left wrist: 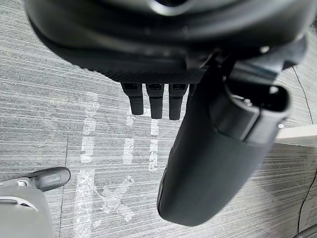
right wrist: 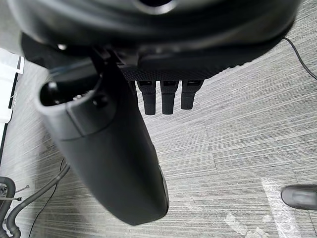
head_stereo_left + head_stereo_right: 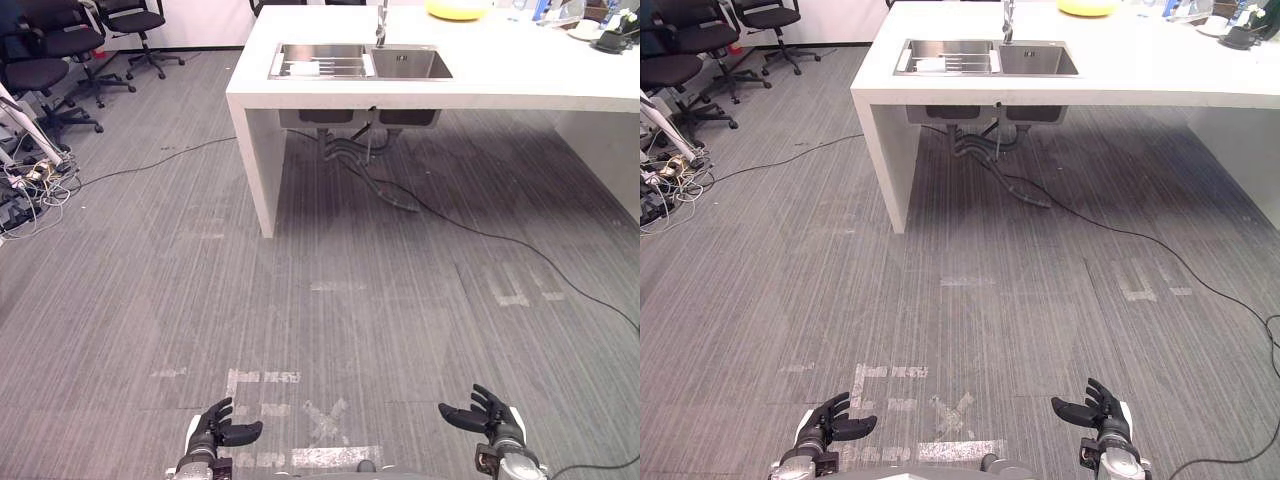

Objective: Walk over to the sink, pick up the cup, carry it to the dishwasher, place the cup inside the dishwasher, then close the dishwasher door

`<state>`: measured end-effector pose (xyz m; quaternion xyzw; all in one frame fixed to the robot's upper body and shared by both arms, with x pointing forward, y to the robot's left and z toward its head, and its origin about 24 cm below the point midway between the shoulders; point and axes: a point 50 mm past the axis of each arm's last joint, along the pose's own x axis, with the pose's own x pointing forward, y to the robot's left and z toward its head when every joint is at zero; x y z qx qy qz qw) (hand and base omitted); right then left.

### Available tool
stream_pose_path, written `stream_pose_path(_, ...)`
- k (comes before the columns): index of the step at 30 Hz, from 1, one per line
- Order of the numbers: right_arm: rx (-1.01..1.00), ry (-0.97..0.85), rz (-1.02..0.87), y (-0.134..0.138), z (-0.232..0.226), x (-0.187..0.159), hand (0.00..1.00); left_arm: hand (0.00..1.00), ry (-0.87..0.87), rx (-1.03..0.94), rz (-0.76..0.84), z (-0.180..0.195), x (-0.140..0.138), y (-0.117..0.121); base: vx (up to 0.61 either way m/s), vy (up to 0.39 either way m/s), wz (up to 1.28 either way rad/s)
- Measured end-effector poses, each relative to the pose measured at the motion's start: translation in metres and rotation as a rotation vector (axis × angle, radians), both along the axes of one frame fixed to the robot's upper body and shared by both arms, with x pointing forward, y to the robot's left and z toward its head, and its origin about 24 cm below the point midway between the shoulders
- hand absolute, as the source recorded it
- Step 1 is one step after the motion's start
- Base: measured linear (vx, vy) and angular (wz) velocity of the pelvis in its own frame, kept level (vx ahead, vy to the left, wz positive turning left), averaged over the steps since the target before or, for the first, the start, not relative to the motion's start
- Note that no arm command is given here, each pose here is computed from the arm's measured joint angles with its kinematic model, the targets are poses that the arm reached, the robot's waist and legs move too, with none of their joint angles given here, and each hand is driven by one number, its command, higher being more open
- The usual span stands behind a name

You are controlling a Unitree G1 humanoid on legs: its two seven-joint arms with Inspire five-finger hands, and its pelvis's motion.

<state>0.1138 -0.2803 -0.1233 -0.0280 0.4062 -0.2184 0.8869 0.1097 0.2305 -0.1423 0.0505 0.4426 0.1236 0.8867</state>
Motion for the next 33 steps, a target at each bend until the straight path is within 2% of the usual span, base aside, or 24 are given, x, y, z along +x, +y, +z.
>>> stream_pose_path(13,0.011,0.003,-0.017,0.0,-0.001,-0.002,0.9,0.9,0.0,-0.007,0.002,0.0,-0.005,-0.003,-0.01,-0.001,0.0)
stream_pose_path(19,0.01,-0.012,-0.015,0.001,0.0,0.005,0.9,0.9,-0.041,-0.013,0.013,0.003,0.001,-0.003,0.0,0.0,-0.03)
stream_pose_path(25,0.012,-0.07,0.0,0.004,0.007,0.029,0.9,0.9,-0.082,-0.019,0.033,0.007,0.009,-0.005,-0.03,0.014,-0.24)
stream_pose_path(31,0.013,-0.036,-0.003,0.006,0.003,0.022,0.9,0.9,-0.11,-0.032,0.016,0.01,0.014,-0.011,0.03,0.045,-0.03)
stream_pose_path(33,0.04,-0.007,0.012,0.016,-0.003,0.019,0.9,0.9,-0.129,-0.018,0.024,0.014,0.019,-0.005,0.2,-0.013,0.06)
